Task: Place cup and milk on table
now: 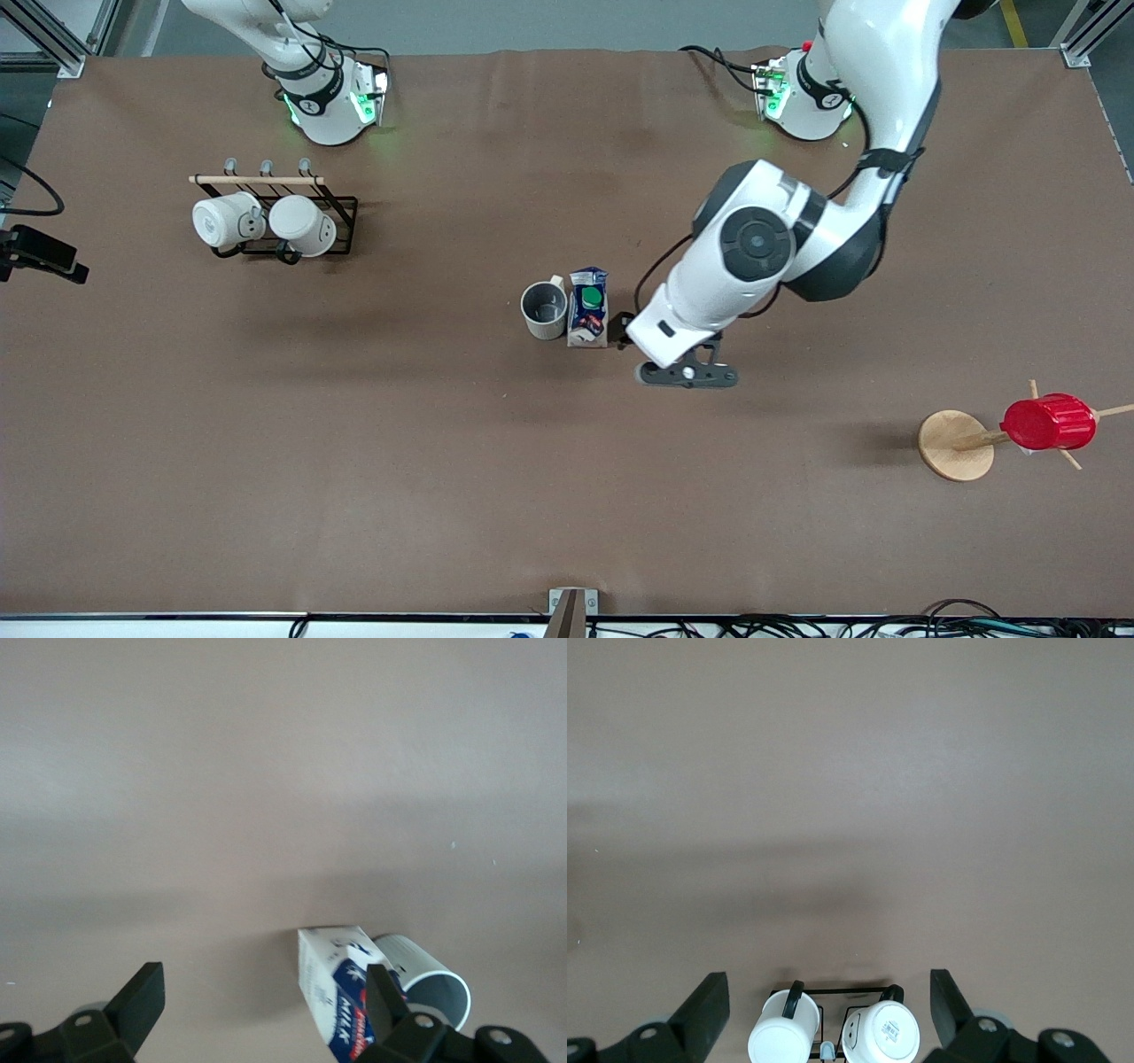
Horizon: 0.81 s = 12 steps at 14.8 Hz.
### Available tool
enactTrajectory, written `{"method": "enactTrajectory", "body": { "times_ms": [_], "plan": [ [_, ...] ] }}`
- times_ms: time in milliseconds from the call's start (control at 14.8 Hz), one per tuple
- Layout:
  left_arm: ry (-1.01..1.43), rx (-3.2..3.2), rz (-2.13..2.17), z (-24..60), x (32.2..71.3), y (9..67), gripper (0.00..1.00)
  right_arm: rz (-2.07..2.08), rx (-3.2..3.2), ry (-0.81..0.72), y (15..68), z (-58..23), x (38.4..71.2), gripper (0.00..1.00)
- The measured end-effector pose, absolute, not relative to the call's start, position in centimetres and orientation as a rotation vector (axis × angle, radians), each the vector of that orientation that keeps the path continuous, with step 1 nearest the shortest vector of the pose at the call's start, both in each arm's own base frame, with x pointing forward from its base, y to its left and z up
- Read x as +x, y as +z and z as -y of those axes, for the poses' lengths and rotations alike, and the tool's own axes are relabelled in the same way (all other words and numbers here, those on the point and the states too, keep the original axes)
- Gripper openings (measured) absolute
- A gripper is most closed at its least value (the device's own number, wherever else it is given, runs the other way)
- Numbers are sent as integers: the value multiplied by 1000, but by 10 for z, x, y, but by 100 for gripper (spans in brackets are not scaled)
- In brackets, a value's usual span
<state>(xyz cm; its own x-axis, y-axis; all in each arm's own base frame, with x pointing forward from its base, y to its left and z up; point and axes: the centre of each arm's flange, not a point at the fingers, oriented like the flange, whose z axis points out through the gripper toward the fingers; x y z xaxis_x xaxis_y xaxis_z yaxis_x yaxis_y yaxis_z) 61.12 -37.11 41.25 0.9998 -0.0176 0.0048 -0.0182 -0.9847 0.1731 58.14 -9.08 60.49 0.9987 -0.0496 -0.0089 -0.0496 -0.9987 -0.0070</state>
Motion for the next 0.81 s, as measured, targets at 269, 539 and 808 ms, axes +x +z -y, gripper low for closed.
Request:
{"method": "enactTrajectory", "body": {
  "times_ms": [269,539,808],
  "plan": [
    [111,3013,26,324,622,445,100,-79,-3134,11,605,91,582,100],
    [151,3038,81,279,618,468,100,-81,-3134,9,605,91,582,100],
    [187,3062,79,238,605,491,100,-81,-3134,9,605,91,582,100]
  ]
}}
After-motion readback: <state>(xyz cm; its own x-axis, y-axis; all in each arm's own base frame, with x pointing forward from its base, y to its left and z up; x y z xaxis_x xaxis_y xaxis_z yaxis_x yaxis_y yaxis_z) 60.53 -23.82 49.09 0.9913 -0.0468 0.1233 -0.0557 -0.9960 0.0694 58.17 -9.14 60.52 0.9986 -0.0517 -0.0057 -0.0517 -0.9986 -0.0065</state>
